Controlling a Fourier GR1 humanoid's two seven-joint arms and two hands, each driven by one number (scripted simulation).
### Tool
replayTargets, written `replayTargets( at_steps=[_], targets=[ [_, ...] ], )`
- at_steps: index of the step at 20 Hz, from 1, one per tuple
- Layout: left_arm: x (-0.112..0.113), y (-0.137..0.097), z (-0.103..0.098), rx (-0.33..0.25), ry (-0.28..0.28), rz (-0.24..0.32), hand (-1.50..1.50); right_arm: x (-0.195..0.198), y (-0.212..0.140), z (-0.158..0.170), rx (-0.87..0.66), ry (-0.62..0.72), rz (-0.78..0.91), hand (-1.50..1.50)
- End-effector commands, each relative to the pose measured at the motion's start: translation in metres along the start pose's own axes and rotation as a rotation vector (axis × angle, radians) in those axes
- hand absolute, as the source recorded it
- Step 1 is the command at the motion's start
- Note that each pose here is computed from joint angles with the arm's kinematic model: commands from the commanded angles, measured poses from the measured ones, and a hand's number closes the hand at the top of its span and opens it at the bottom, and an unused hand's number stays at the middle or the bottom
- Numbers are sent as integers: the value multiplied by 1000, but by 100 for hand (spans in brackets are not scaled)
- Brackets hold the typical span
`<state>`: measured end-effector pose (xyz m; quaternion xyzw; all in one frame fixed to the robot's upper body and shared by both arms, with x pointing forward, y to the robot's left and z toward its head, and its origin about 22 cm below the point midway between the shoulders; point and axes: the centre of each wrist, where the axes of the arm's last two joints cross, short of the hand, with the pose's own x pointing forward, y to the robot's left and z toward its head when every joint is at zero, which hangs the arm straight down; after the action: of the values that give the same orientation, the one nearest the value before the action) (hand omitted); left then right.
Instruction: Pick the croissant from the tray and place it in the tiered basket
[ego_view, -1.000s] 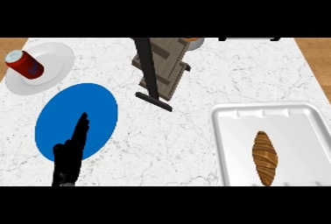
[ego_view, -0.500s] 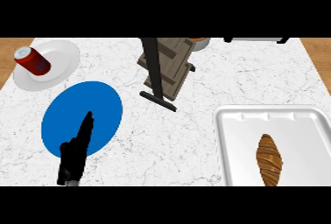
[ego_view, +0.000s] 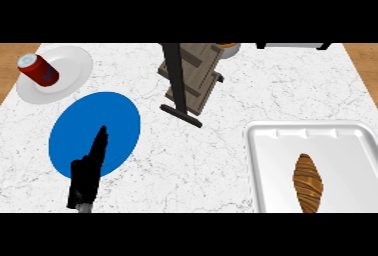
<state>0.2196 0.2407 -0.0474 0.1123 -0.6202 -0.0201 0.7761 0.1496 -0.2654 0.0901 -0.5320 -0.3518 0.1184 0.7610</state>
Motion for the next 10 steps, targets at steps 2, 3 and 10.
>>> replayTargets(
  at_steps=[2, 3, 10],
  targets=[
    [-15, 8, 11, -2, 36, -9, 0, 19, 26, 3, 68, 175, 138, -150],
    [-11, 10, -3, 1, 42, 10, 0, 27, 26, 2, 64, 178, 117, -150],
    [-3, -2, -6, 13, 46, -3, 0, 62, 29, -4, 120, 146, 96, -150]
  ],
)
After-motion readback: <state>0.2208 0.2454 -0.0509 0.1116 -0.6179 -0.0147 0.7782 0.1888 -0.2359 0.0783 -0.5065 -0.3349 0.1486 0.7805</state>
